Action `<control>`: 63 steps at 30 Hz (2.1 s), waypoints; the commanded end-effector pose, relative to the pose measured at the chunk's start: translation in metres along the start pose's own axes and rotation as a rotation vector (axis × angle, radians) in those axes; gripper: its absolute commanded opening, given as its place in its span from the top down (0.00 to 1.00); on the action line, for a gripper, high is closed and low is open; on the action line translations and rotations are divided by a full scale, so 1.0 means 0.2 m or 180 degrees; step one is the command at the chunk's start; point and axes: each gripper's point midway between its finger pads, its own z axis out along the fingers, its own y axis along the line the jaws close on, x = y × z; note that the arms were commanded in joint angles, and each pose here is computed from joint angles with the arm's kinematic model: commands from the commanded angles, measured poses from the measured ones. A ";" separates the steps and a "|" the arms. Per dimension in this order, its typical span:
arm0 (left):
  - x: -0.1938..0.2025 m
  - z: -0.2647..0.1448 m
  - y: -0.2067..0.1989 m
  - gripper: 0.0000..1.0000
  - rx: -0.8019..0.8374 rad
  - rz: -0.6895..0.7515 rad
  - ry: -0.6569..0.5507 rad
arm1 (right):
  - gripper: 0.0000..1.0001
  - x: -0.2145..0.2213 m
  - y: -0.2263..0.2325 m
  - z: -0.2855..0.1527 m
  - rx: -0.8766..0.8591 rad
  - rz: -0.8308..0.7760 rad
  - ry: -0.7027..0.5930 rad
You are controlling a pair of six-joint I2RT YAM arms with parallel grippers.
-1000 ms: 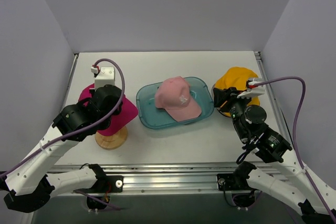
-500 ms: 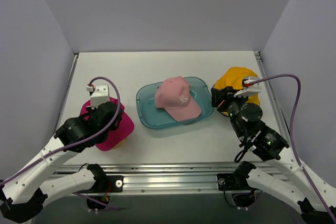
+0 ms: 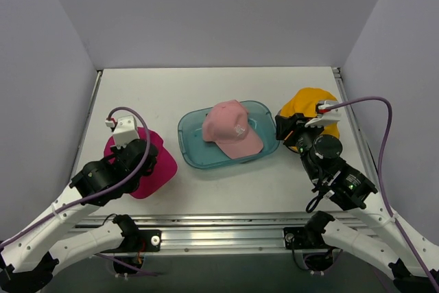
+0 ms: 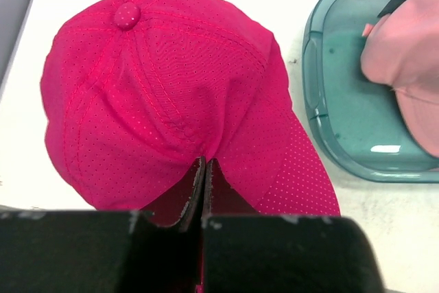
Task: Stack the hats
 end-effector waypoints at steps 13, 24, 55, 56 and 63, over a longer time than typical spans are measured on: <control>0.04 0.15 0.00 0.98 -0.0109 -0.0242 -0.0211 | 0.60 -0.06 0.02 -0.01 -0.0042 0.0057 -0.0133; -0.03 0.19 -0.02 0.98 0.0053 -0.0404 -0.0299 | 0.60 -0.05 0.01 0.00 -0.0023 0.0046 -0.0114; -0.27 0.15 0.22 0.38 -0.0467 -0.0892 -0.0311 | 0.60 -0.08 0.02 -0.02 -0.0057 0.0076 -0.0158; -0.27 0.16 0.23 0.38 -0.0464 -0.0896 -0.0276 | 0.60 -0.08 0.01 -0.03 -0.0059 0.0078 -0.0162; -0.31 0.34 0.22 0.39 -0.0377 -0.0946 -0.0061 | 0.60 -0.09 0.01 -0.03 -0.0059 0.0086 -0.0175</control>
